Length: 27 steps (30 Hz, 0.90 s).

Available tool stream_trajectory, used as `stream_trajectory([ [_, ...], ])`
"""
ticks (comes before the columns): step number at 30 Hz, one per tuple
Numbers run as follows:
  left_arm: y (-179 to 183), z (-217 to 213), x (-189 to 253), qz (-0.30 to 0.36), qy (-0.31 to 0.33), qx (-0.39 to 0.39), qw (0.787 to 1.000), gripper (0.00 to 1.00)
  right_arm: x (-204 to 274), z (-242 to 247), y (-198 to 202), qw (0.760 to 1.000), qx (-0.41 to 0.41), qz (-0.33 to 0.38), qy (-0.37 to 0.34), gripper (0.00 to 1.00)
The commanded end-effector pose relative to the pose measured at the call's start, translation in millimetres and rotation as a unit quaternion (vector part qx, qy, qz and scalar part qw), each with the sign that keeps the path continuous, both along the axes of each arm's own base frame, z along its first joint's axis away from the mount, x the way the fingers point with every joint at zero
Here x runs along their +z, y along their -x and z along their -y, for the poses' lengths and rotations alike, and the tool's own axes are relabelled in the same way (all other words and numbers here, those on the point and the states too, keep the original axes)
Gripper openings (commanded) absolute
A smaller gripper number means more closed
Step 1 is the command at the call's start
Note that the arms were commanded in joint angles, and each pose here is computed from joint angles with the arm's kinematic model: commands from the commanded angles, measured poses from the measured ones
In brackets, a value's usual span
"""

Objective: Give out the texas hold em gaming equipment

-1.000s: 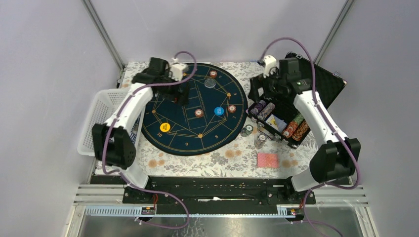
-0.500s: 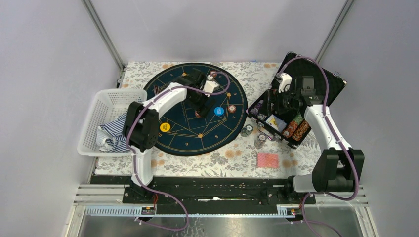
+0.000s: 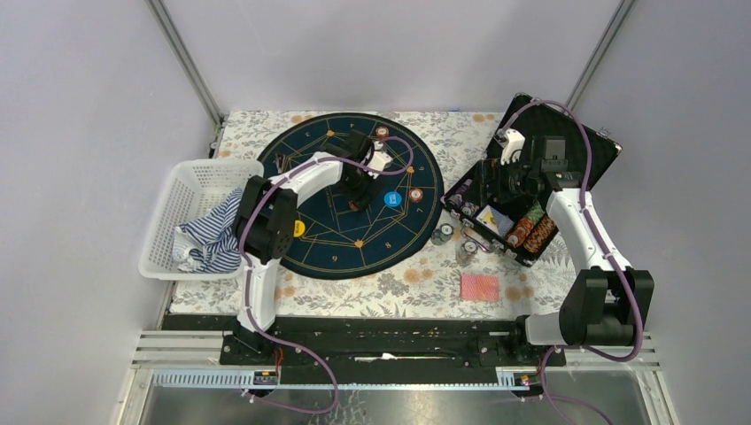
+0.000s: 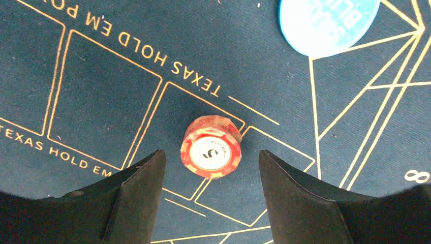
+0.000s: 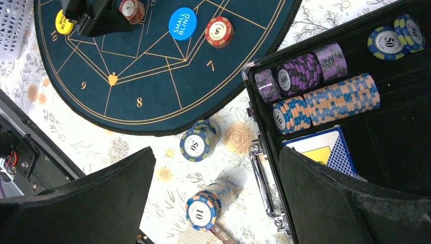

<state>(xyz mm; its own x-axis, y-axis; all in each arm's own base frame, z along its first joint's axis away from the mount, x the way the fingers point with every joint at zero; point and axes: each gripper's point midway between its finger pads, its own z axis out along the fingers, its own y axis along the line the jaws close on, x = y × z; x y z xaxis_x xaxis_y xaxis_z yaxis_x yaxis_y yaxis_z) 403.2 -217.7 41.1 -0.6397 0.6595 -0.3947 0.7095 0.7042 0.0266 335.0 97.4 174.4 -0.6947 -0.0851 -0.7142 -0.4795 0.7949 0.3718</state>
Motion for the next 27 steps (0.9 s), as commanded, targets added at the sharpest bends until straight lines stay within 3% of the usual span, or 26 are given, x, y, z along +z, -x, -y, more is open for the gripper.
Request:
stream_trajectory([
  [1,-20,7,3,0.030,0.006,0.010,0.999,0.71,6,-4,-1,1.000,0.006,0.005,-0.016,1.00],
  [8,-22,9,-1,0.027,0.007,0.009,1.000,0.56,2,-4,0,1.000,0.006,0.000,-0.016,1.00],
  [16,-10,-13,39,0.064,0.002,0.009,0.998,0.36,0,-5,0,1.000,0.009,-0.004,-0.019,1.00],
  [23,29,-73,66,0.065,-0.022,0.036,0.997,0.33,7,-8,5,0.999,0.022,0.004,-0.025,1.00],
  [27,56,-128,69,0.068,-0.073,0.054,0.994,0.34,9,-9,6,0.999,0.024,0.007,-0.029,1.00],
])
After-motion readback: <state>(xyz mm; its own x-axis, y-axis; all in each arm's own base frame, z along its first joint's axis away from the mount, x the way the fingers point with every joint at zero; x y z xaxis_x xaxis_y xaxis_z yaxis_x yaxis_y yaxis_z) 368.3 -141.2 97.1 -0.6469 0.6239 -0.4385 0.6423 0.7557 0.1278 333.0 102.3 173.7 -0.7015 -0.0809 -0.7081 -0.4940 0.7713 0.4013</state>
